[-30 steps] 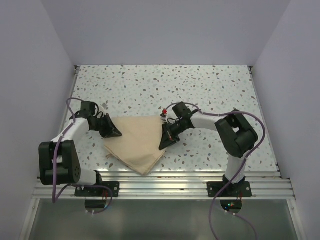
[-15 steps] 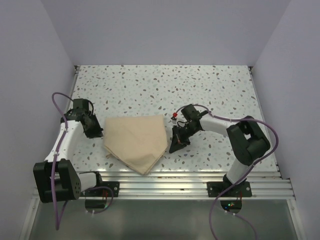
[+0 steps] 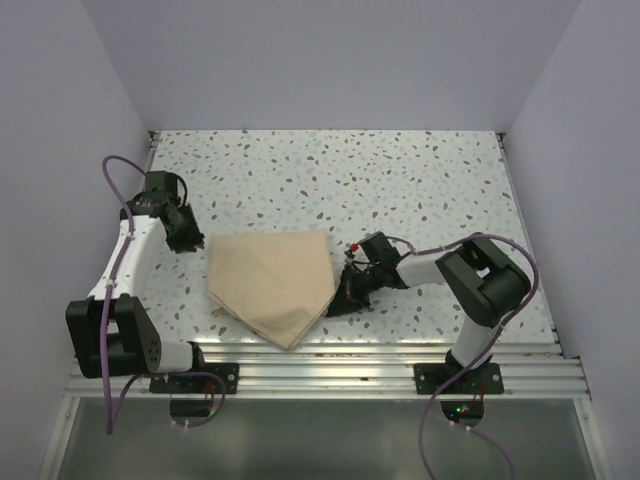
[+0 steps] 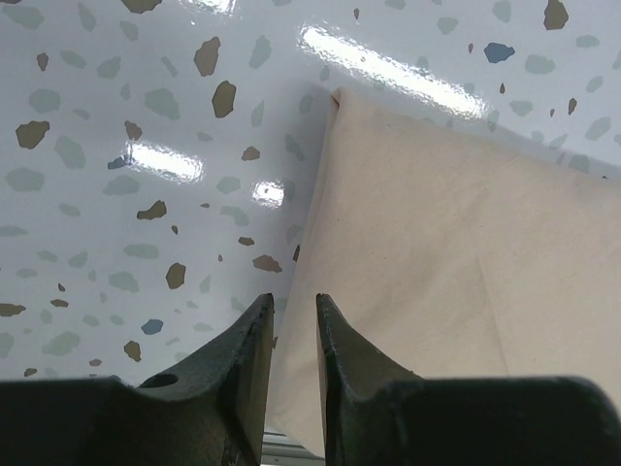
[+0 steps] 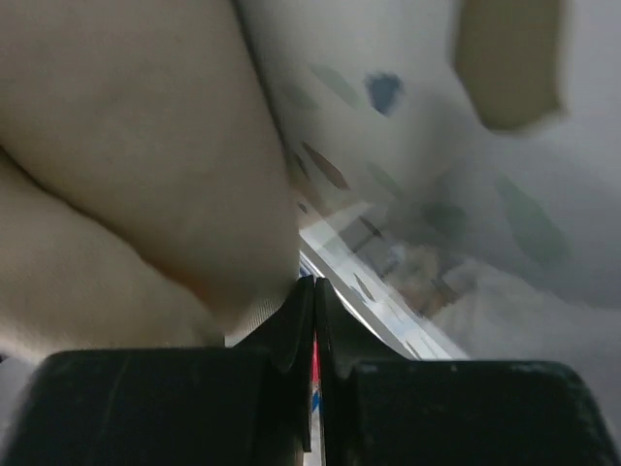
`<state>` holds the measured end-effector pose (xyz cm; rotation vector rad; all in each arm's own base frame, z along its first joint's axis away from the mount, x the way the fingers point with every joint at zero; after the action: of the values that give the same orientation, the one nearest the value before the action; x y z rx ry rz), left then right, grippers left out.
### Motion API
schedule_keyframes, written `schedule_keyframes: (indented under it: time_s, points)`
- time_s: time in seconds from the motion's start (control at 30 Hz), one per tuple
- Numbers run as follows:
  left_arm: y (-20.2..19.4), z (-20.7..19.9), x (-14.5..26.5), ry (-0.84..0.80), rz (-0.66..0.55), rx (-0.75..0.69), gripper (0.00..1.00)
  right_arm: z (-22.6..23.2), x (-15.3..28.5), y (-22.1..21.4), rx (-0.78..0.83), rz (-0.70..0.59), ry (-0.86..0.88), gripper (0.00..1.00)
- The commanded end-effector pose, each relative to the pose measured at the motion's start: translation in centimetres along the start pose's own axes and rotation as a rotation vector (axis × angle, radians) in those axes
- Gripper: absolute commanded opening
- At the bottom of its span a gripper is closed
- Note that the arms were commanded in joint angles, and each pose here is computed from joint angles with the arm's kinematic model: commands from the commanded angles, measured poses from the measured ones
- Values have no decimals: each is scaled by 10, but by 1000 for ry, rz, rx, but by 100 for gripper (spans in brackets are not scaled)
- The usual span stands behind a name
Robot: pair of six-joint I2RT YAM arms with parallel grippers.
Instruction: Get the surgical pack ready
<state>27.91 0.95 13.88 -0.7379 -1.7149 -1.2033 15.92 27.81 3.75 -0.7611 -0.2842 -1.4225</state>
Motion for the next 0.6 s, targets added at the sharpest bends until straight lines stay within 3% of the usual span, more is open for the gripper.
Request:
schedule_keyframes:
  time_s: [0.0,0.33,0.53,0.57]
  points:
    - [15,-3,7,-5,-44,-33,28,26,-16,1,-102,36,127,0]
    - [14,-15,13,-67,-48,-85,34,64,-14,49,-172,-52,244,0]
    - [7,-41,12,-155,-68,-136,40,71,5,120,-140,-113,170,0]
    - [9,-41,13,-154,-83,-133,41,87,16,144,-75,-154,192,0]
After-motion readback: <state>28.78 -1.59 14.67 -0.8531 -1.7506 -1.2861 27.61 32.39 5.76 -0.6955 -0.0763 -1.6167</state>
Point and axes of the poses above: each gripper's point midway between its finger pads, its own x axis back along the fingers, its own z axis along the line the jaws close on, y = z × x, the point moved 2 cm from there along x, back along the fingers, and after that the axes turned 3 degrees about -x, right-handed, at the moved point
